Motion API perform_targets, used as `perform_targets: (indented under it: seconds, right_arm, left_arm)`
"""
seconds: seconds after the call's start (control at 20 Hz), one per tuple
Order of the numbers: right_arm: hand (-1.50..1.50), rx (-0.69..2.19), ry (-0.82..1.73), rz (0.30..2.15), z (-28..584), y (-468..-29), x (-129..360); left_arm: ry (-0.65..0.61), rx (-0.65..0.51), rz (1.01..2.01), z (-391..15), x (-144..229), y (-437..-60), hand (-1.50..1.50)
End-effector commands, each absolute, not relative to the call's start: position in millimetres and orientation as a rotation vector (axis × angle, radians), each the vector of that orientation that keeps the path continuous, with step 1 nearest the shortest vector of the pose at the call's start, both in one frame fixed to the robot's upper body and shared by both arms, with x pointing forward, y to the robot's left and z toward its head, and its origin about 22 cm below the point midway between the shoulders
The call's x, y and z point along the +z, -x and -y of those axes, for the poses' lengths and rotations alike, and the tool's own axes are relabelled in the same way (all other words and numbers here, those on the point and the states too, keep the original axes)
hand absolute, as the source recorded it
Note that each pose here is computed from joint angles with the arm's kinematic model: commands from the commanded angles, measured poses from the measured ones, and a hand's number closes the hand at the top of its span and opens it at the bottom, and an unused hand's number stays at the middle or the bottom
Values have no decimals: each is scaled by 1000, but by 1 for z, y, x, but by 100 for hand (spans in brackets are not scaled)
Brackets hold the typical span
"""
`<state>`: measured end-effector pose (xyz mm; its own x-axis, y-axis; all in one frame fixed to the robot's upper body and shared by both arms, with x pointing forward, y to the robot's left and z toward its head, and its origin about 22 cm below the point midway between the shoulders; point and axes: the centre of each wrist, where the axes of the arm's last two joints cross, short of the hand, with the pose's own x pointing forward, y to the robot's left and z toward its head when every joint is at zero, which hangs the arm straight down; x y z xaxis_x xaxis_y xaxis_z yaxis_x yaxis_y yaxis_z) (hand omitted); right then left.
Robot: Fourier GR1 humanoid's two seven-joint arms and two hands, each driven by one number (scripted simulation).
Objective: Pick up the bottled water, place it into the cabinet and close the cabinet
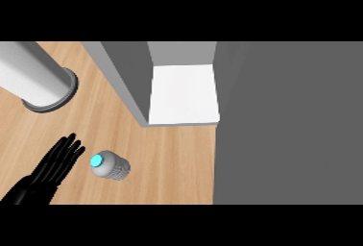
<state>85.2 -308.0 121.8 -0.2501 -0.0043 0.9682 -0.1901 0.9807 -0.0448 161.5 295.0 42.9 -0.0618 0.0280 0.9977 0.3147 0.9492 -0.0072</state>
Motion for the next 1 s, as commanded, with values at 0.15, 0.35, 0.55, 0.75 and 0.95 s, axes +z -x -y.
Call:
perform_targets:
  seconds: [0.15,0.35,0.55,0.75,0.95]
  right_arm:
    - [-150,118,-271,1909,292,-63,152]
    - [-150,115,-299,1905,291,-58,160]
    - [-150,111,-294,1906,289,-57,156]
    - [-150,130,-299,1904,302,-55,154]
    - [-150,147,-323,1890,294,-53,160]
  left_arm:
    - [236,-213,1600,-295,20,-192,-150]
    - [187,-231,1580,-297,-9,-195,-150]
    - [198,-232,1537,-280,-38,-206,-150]
    - [193,-215,1511,-297,-51,-209,-150]
    - [181,-216,1502,-298,-70,-227,-150]
